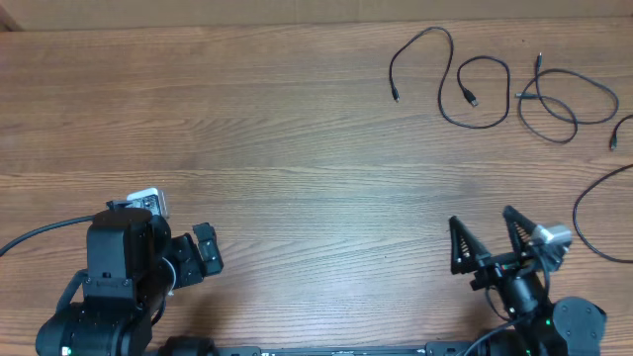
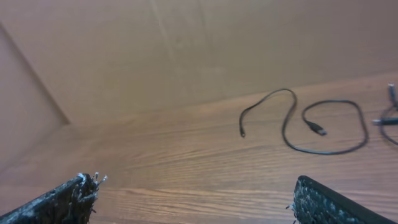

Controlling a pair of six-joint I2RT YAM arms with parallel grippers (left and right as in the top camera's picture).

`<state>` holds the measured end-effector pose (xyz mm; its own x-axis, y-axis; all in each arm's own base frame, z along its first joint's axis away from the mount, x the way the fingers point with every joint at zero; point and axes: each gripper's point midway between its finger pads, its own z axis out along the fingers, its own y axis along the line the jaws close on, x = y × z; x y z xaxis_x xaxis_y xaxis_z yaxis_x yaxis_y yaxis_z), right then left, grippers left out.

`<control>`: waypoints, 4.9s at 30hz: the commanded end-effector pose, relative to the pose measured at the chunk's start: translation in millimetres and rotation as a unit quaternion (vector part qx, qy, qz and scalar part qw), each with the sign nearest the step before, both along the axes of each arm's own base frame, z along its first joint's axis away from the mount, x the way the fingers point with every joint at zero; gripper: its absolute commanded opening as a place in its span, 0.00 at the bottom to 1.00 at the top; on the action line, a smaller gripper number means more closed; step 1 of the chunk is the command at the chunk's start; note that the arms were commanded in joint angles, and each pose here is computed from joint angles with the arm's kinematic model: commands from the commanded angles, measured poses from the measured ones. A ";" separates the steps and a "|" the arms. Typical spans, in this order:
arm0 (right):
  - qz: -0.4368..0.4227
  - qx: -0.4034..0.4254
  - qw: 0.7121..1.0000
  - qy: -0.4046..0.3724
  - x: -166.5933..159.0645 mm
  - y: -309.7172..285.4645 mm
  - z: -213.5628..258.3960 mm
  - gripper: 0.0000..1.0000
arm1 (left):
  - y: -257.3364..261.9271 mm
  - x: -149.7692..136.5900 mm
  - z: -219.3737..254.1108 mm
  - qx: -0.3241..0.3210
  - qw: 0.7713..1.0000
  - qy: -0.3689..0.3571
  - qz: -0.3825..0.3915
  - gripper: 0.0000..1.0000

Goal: Untangle cables

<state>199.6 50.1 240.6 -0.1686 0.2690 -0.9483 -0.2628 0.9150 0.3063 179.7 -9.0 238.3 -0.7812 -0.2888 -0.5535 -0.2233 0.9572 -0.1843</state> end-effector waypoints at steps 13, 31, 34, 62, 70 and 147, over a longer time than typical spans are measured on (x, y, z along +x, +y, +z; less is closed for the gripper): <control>-0.030 -0.004 0.999 -0.033 29.9 -6.1 -34.9 1.00 | 3.4 1.3 4.3 -0.002 1.000 -0.008 0.015 1.00; -0.139 0.062 0.988 0.006 43.3 -40.9 -72.8 1.00 | 3.4 1.3 4.3 -0.002 1.000 -0.008 0.015 1.00; -0.138 0.039 0.990 0.001 43.3 -41.1 -72.5 1.00 | 3.4 1.3 4.3 -0.002 1.000 -0.008 0.015 1.00; -0.117 -0.066 0.990 -0.043 46.5 -36.1 -70.9 1.00 | 3.4 1.3 4.3 -0.002 1.000 -0.008 0.015 1.00; -0.117 -0.076 0.989 -0.044 46.6 -36.6 -71.2 1.00 | 3.4 1.3 4.3 -0.002 1.000 -0.008 0.015 1.00; -0.123 -0.129 0.983 -0.054 46.7 -40.9 -70.6 1.00 | 3.4 1.3 4.3 -0.002 1.000 -0.008 0.015 1.00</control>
